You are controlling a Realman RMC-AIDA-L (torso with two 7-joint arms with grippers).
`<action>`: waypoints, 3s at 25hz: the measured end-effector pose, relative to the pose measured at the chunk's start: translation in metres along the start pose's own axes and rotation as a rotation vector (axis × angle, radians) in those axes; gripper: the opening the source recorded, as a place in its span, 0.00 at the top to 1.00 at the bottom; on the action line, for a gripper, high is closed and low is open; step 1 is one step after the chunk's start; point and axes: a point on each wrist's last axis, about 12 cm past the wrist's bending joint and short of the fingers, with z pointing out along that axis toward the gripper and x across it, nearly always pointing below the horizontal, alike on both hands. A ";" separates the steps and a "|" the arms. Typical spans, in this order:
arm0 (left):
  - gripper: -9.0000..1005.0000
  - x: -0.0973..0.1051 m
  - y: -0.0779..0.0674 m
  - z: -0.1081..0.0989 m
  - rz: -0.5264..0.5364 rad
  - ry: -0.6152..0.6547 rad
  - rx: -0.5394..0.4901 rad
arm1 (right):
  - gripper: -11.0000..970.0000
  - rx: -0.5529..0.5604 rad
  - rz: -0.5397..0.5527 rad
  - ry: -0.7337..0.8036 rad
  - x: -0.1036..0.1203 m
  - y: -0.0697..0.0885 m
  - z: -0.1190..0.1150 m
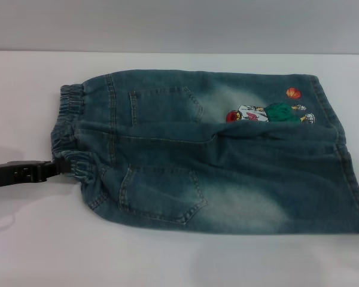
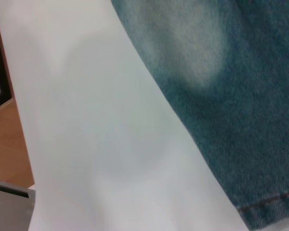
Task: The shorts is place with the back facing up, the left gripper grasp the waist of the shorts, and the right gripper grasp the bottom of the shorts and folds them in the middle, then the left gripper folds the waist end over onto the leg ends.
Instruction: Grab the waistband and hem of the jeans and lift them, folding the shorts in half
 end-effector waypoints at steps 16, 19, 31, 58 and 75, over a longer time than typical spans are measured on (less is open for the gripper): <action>0.95 0.001 -0.001 0.000 -0.008 -0.003 0.005 | 0.34 0.017 0.011 0.001 -0.003 -0.001 0.009; 0.95 0.001 -0.001 0.000 -0.009 -0.002 0.005 | 0.34 0.022 0.007 -0.001 -0.005 -0.002 0.011; 0.95 0.004 0.000 0.000 -0.013 -0.001 0.006 | 0.34 0.048 -0.030 -0.011 -0.018 -0.004 0.013; 0.95 0.002 0.000 0.002 -0.009 -0.005 0.000 | 0.34 0.053 -0.109 0.009 -0.041 -0.003 0.019; 0.95 -0.001 0.001 0.001 -0.004 -0.012 -0.009 | 0.96 0.119 -0.130 0.030 -0.038 -0.008 0.022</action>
